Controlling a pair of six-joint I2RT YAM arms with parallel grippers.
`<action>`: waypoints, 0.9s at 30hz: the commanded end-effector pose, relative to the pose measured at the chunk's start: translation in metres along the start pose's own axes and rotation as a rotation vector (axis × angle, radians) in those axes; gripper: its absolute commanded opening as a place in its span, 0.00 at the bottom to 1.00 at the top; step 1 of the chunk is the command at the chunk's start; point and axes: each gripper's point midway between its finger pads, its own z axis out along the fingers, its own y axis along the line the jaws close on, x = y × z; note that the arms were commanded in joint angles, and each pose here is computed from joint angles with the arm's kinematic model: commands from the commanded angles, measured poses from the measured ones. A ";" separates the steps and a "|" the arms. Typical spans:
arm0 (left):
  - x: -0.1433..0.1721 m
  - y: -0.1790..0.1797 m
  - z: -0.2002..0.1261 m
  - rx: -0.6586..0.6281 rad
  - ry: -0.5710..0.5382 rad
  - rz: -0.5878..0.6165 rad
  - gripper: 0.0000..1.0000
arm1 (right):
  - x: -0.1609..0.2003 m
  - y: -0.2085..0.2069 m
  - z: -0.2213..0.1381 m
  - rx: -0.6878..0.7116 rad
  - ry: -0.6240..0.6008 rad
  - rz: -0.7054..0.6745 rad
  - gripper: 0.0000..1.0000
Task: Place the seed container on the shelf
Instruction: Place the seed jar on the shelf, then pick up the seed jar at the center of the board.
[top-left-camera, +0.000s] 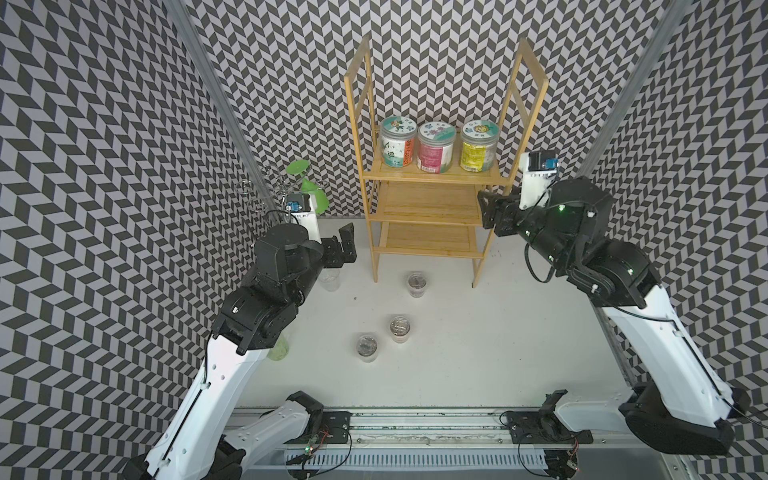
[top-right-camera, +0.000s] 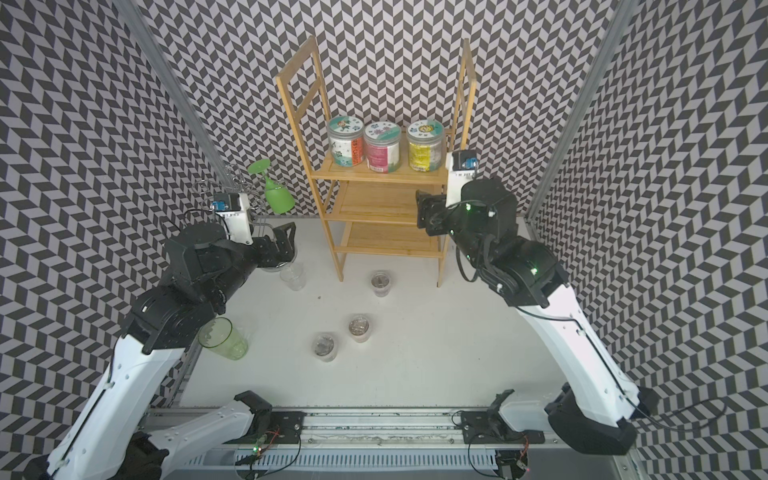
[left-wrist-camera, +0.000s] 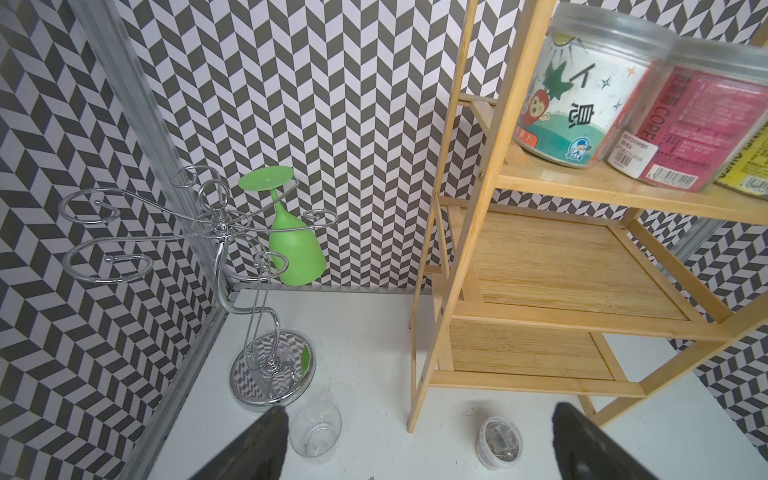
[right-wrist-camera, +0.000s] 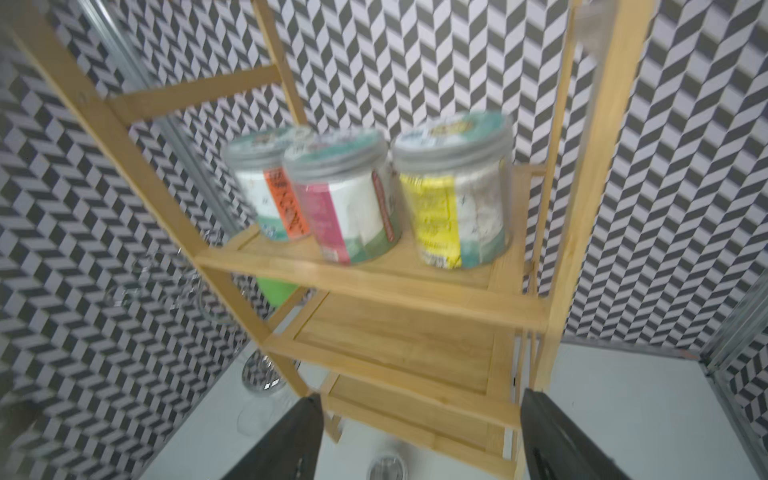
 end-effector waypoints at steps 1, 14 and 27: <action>-0.001 0.004 -0.005 -0.023 0.010 0.023 0.99 | 0.023 0.004 -0.018 -0.020 0.023 0.027 0.79; 0.041 0.019 -0.004 -0.089 0.162 0.051 0.99 | 0.143 -0.009 -0.033 0.002 0.259 0.161 0.78; 0.111 0.024 0.002 -0.098 0.345 0.003 0.96 | 0.223 -0.001 -0.026 -0.037 0.426 0.200 0.81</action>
